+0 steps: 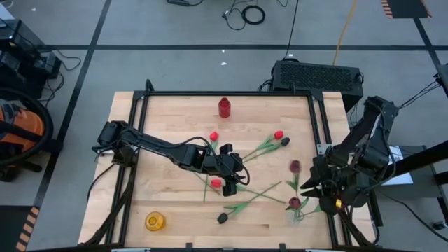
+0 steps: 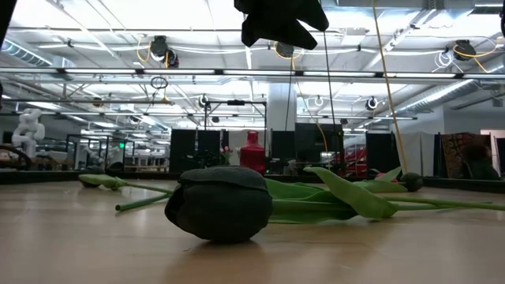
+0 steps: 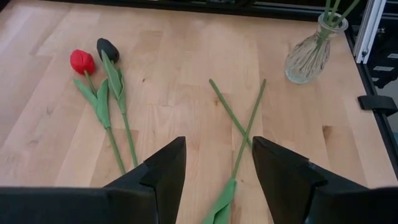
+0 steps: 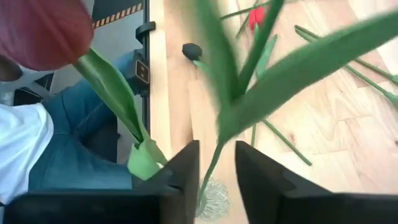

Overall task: Sort flowers into vase by color
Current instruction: Put the dark red flower into the transparent vase

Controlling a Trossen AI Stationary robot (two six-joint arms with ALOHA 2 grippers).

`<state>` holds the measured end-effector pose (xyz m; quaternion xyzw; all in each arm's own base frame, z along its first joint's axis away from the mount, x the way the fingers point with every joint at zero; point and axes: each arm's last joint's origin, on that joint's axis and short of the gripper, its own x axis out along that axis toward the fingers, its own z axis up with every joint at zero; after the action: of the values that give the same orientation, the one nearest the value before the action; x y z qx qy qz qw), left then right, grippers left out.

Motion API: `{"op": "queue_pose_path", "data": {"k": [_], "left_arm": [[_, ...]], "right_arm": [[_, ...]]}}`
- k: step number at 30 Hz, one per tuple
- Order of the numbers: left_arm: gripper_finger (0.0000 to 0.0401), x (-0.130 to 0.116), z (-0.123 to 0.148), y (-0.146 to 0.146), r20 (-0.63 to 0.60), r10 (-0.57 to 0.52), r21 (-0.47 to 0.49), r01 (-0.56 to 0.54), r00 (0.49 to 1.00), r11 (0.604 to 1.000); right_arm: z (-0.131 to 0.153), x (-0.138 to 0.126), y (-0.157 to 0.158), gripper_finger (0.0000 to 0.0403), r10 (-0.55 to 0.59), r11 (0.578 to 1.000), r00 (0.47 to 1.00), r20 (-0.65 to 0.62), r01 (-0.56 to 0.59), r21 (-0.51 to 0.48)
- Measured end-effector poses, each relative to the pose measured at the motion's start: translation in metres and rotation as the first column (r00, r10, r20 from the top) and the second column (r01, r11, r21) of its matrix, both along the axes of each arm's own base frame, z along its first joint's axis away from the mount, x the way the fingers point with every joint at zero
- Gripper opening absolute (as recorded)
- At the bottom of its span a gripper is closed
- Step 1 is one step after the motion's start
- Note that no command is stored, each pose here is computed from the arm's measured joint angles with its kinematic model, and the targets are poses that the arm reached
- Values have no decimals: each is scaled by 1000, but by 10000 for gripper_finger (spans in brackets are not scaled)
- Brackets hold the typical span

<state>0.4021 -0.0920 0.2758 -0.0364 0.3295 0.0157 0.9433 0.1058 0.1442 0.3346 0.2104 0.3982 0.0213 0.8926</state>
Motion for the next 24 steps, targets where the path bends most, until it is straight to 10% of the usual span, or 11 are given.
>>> {"op": "queue_pose_path", "data": {"k": [9,24], "left_arm": [[192,0,0,0,2,0,0,0,1000,1000],[192,38,-2,-7,359,-3,13,-2,933,1000]], "right_arm": [[11,-14,-18,182,33,994,999,-25,-30,105],[25,-25,-42,180,-16,994,993,119,4,106]]}}
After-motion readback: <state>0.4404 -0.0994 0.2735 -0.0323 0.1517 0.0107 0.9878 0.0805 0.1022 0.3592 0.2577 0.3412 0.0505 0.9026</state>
